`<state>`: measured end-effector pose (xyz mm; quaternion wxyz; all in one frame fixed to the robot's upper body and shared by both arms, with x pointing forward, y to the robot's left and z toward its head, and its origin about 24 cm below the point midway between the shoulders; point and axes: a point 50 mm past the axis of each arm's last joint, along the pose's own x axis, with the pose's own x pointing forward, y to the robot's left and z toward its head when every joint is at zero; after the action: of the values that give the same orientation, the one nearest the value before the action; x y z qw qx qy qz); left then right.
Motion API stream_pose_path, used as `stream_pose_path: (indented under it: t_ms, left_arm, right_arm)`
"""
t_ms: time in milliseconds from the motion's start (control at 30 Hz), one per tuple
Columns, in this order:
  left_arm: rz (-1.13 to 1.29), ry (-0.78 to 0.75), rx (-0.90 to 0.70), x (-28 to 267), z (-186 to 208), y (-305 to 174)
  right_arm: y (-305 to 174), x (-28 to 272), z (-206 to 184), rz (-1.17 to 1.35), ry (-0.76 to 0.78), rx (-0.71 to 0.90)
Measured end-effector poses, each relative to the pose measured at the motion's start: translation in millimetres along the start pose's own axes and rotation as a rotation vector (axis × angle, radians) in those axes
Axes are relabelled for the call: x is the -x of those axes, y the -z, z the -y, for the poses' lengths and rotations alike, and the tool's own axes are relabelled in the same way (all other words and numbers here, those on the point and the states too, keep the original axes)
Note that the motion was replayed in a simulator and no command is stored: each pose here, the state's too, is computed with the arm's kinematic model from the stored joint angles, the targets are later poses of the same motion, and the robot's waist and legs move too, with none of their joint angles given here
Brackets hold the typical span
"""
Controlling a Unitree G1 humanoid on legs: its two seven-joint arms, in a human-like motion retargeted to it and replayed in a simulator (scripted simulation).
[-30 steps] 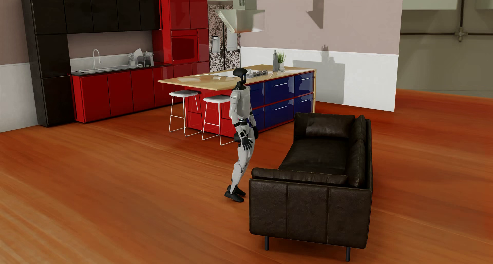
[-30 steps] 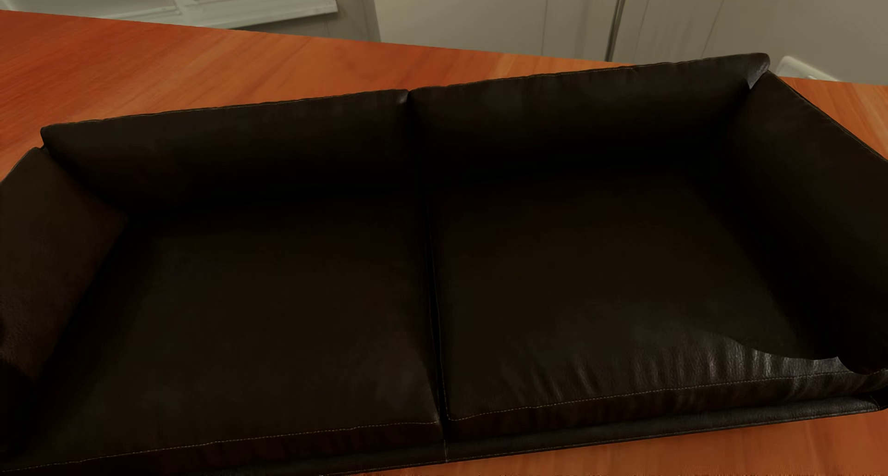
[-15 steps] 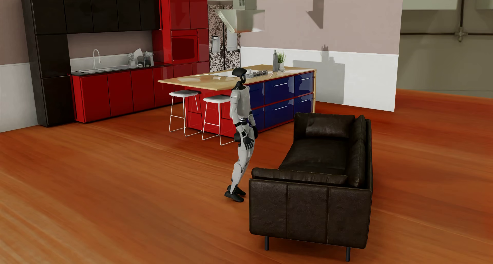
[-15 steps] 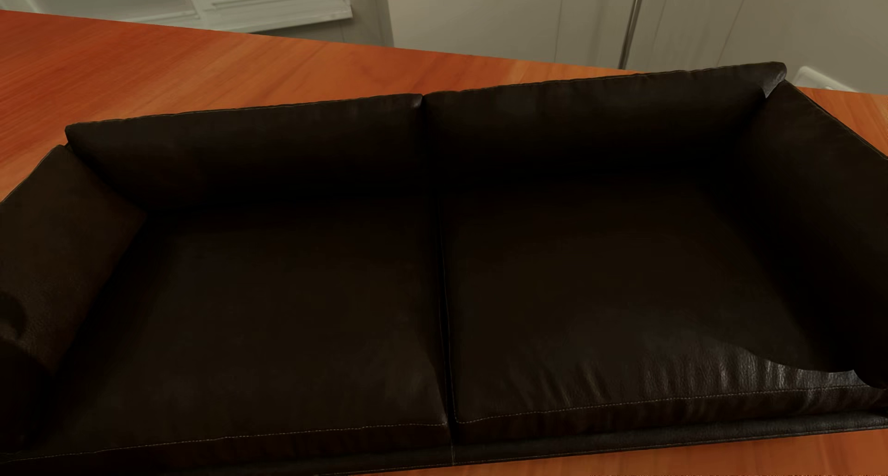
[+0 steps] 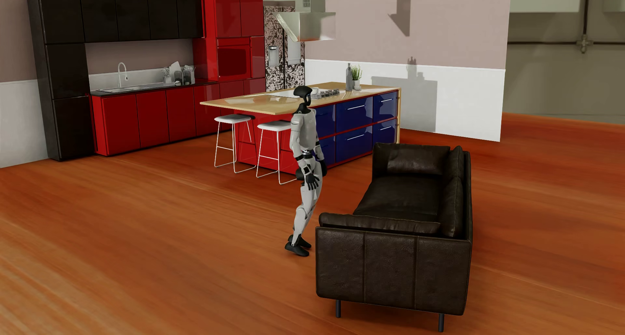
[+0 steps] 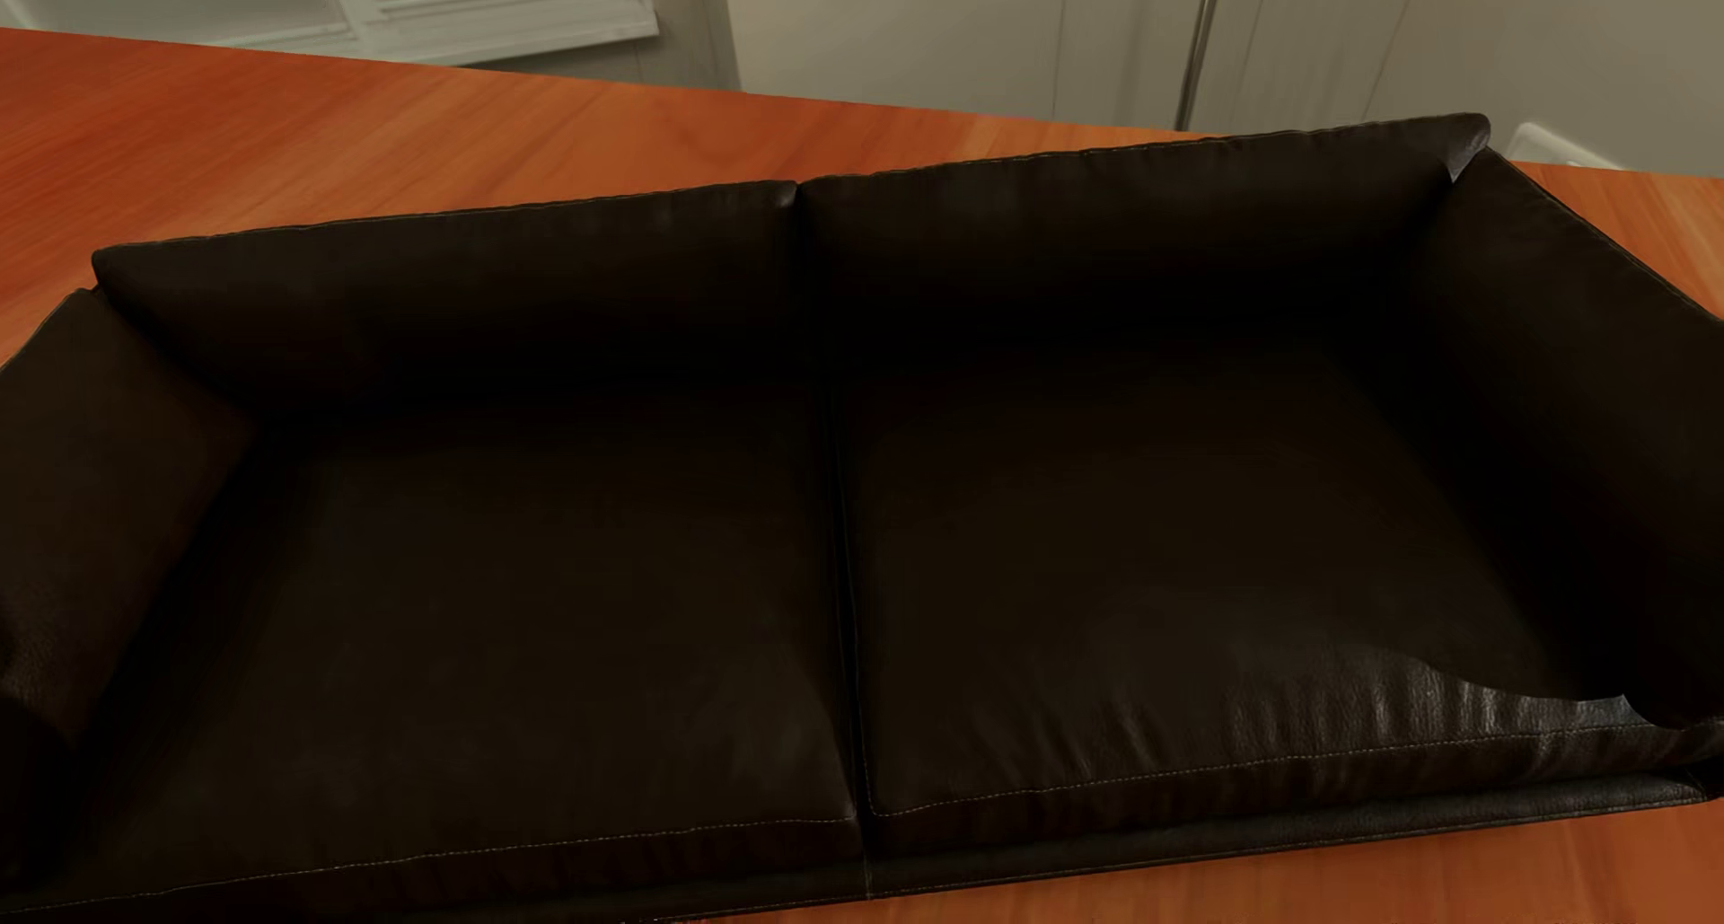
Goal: Stand still
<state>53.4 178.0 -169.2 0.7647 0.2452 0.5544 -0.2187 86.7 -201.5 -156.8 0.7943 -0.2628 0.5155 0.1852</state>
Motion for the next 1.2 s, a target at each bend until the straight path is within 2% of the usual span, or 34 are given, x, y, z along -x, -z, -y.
stream_pose_path:
  t_ms: [1200]
  left_arm:
    - [-0.023, -0.014, 0.022, 2, -3, 9]
  right_arm:
    - [-2, 0, -2, 0.008, 0.001, -0.023]
